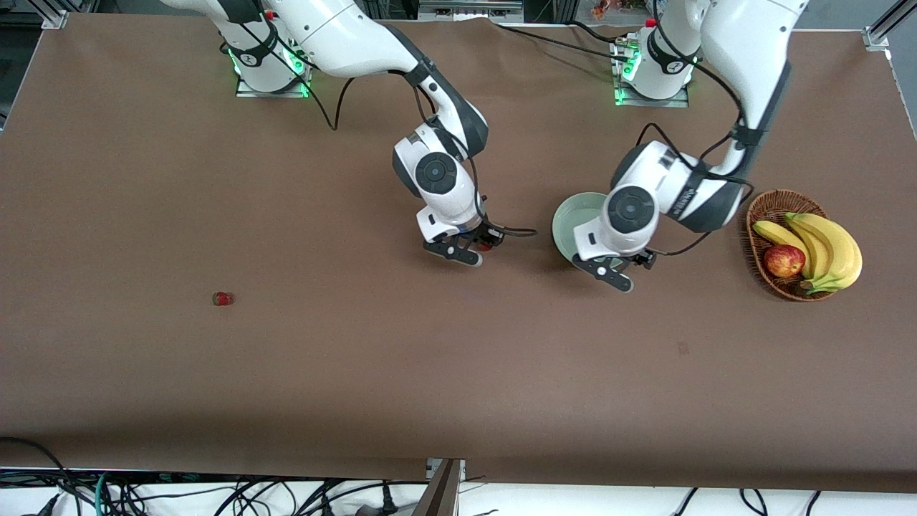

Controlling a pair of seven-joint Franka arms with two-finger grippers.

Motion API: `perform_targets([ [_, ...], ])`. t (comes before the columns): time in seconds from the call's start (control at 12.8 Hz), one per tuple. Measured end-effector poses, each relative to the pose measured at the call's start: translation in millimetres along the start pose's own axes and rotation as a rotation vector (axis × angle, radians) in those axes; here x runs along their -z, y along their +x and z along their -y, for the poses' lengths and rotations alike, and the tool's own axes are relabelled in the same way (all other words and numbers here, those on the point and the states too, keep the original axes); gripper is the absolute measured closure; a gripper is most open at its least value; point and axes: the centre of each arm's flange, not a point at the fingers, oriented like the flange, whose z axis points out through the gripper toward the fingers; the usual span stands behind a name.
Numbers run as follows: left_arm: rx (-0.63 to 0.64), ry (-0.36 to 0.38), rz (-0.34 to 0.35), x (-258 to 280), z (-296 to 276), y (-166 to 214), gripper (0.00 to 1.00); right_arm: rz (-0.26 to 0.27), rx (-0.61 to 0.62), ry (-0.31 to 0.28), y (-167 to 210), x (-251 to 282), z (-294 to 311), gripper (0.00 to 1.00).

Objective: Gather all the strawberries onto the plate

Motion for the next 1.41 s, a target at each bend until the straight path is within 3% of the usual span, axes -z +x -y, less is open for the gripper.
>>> perform_targets([
  [0.08, -0.005, -0.051, -0.005, 0, 18, -4, 0.00, 0.001, 0.000, 0.010, -3, -1, 3, 0.60],
  [0.23, 0.011, -0.107, -0.011, -3, 39, -9, 0.00, -0.010, 0.003, 0.030, -3, 4, 8, 0.43],
  [0.47, 0.004, -0.116, -0.012, -2, 34, -8, 0.00, -0.044, 0.023, 0.007, 31, 28, 2, 0.06],
  [0.55, -0.003, -0.119, -0.014, -1, 30, -7, 0.00, -0.042, 0.048, -0.020, 54, 43, -7, 0.00],
  [0.86, 0.033, -0.192, -0.073, 21, -38, 10, 0.00, 0.048, 0.180, -0.115, 166, 131, -84, 0.00],
  [1.25, 0.191, -0.237, -0.272, 24, -172, 45, 0.00, 0.185, 0.353, -0.208, 261, 178, -205, 0.00],
  [1.41, 0.212, -0.271, -0.325, 14, -199, 56, 0.00, 0.209, 0.453, -0.249, 297, 190, -262, 0.00],
])
